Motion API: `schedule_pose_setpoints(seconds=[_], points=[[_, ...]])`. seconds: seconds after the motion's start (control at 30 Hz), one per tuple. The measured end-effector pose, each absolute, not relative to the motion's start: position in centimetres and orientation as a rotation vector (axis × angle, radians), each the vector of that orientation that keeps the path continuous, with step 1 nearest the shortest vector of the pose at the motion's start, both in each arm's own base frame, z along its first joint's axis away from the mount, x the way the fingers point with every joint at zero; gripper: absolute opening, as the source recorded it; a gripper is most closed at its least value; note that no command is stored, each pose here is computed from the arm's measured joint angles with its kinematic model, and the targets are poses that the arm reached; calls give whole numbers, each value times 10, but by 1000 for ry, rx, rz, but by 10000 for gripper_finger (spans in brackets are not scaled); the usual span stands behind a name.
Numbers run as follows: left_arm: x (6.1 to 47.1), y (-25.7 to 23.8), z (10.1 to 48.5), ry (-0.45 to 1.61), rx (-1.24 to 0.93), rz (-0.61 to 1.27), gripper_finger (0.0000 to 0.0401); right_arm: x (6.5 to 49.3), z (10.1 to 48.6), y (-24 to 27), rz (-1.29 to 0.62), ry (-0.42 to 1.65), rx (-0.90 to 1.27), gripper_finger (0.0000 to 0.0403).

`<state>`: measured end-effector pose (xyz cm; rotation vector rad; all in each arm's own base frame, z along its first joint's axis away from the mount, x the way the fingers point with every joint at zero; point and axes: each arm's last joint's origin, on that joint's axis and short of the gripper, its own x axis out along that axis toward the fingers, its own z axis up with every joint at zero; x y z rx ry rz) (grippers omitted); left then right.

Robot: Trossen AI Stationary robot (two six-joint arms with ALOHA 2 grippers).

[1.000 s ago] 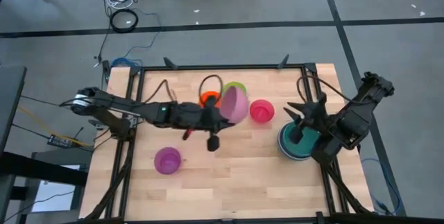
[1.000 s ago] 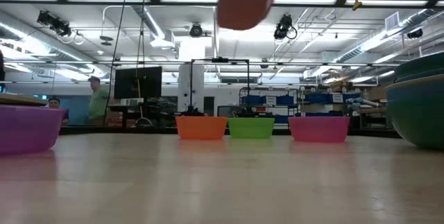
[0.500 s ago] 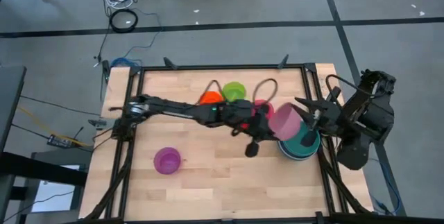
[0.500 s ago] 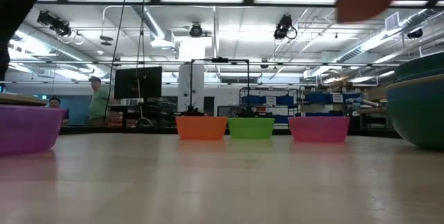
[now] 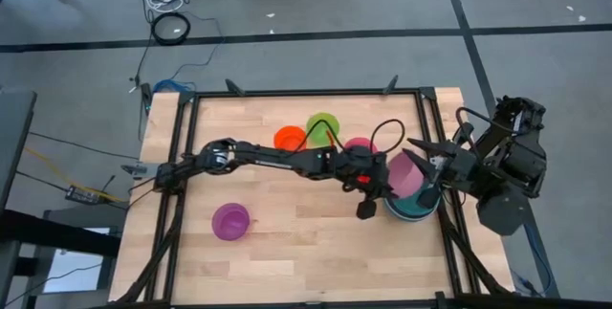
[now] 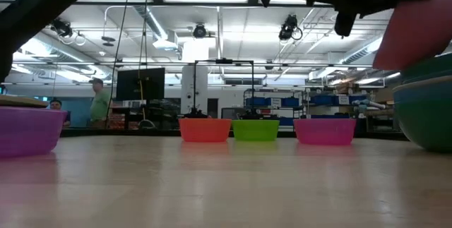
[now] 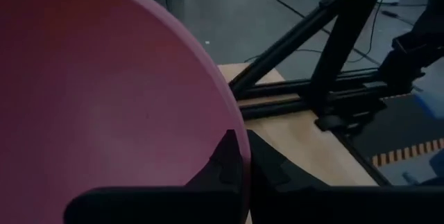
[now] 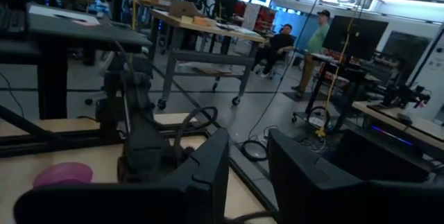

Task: Nest bowls inside each other
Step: Stack the pink bowl on top of the dark green bowl, then stack light green bowl on top of the pink bowl

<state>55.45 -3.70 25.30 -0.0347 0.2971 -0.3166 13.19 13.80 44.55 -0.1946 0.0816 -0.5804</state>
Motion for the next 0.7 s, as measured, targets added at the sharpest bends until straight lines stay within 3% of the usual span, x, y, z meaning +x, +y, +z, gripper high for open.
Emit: schedule_pose_setpoints(seconds=[0.1, 0.37, 0.7], points=[[556, -37, 245, 318, -45, -314, 9, 132, 446, 138, -580, 81, -195, 89], [557, -37, 250, 280, -78, -312, 67, 132, 446, 138, -578, 83, -194, 89], [557, -38, 252, 276, -122, -340, 77, 132, 446, 139, -568, 89, -189, 89]])
